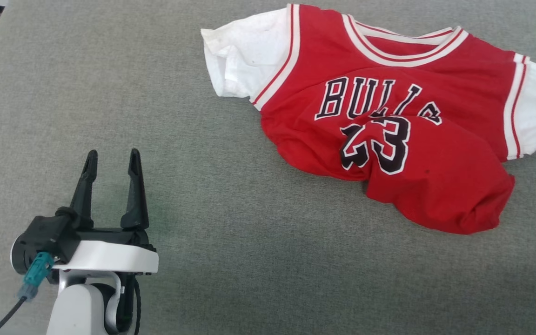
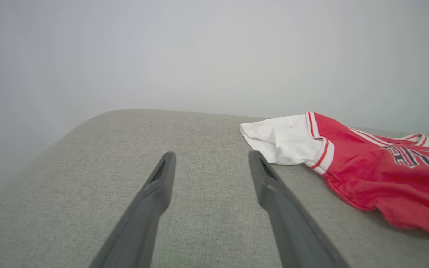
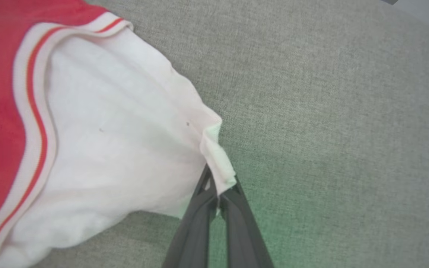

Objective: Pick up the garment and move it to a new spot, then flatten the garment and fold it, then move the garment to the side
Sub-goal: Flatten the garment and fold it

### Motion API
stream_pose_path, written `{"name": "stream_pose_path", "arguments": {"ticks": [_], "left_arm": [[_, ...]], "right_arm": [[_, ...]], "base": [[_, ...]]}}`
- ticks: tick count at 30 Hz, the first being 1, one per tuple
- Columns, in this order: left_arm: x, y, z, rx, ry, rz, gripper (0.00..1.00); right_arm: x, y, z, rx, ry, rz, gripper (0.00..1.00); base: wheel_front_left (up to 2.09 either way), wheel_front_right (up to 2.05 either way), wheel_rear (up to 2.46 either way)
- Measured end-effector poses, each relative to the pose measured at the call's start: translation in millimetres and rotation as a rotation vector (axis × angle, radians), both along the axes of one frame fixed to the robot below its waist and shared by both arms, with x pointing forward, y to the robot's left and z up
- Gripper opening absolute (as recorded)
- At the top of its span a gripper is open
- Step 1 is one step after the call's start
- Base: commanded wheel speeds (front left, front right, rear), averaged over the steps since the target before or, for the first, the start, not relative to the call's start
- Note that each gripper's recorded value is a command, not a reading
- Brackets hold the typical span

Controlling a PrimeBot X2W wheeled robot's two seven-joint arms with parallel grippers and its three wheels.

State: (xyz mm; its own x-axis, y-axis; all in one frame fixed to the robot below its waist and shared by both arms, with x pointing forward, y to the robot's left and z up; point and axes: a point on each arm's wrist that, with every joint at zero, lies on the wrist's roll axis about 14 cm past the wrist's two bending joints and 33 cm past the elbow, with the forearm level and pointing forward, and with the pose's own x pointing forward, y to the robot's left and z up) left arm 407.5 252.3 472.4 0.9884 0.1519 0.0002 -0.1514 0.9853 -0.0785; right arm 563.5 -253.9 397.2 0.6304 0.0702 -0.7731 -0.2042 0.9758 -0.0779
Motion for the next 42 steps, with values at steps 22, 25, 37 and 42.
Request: {"name": "stream_pose_path", "arguments": {"ticks": [22,25,37,42], "left_arm": [[149.0,-67.2,18.6,0.332,0.149,-0.594,1.0],[173.9,-73.6,4.4,0.34,0.278,-0.638,1.0],[214.0,-66.4,-84.1,0.313,0.84,-0.629,1.0],[209.2,-72.9,-97.7,0.306,0.935,-0.653,1.0]], "right_arm": [[-59.3,10.4,63.2,0.213,-0.748,-0.106,1.0],[-86.1,0.2,56.6,0.219,-0.762,-0.192,1.0],[-146.2,-31.1,49.7,0.149,-0.749,-0.371,1.0],[-153.5,-29.9,48.6,0.139,-0.739,-0.376,1.0]], "base": [[0.0,0.0,0.0],[0.0,0.0,0.0],[0.0,0.0,0.0],[0.0,0.0,0.0]]}}
